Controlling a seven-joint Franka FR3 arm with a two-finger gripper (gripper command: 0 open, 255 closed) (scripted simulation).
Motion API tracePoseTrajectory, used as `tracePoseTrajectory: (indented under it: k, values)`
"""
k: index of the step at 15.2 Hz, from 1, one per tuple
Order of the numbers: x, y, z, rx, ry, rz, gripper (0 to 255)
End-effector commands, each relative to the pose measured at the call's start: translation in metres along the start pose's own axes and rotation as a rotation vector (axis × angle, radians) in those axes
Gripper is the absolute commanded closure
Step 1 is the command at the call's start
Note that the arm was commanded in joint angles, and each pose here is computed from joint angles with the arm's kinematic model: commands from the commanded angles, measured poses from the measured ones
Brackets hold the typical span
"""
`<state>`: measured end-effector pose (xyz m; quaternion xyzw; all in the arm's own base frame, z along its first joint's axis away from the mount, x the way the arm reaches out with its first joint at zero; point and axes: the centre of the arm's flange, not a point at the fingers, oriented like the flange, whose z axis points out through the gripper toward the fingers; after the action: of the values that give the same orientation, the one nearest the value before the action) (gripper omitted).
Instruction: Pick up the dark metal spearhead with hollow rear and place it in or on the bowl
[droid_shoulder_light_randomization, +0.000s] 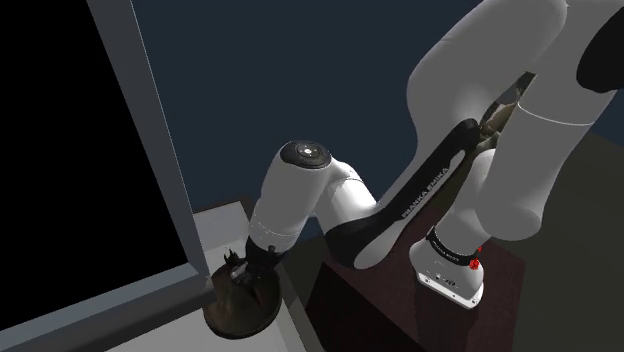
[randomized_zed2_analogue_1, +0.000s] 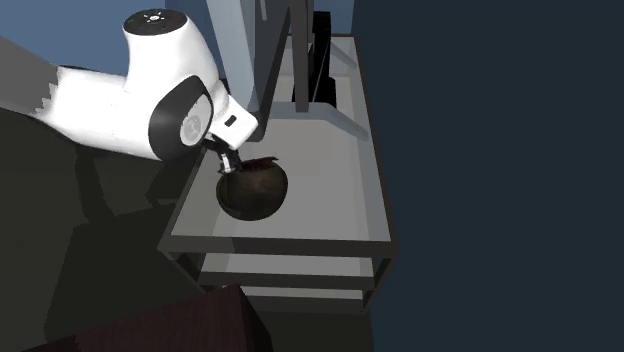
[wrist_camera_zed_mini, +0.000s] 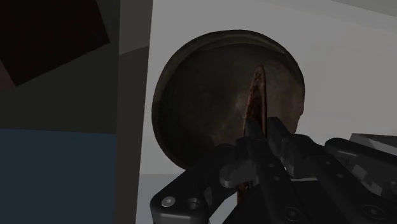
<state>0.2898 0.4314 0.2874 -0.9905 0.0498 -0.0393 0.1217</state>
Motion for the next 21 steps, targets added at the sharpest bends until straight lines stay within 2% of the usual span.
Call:
tracePoseTrajectory:
  k: [1, 12, 20, 21]
  values:
    - [-0.001, 0.003, 0.010, 0.000, 0.000, 0.000, 255]
    - [-0.005, 0.017, 0.066, 0.000, 0.000, 0.000, 255]
    - [-0.005, 0.017, 0.067, 0.000, 0.000, 0.000, 255]
    - [-0.005, 0.017, 0.067, 0.000, 0.000, 0.000, 0]
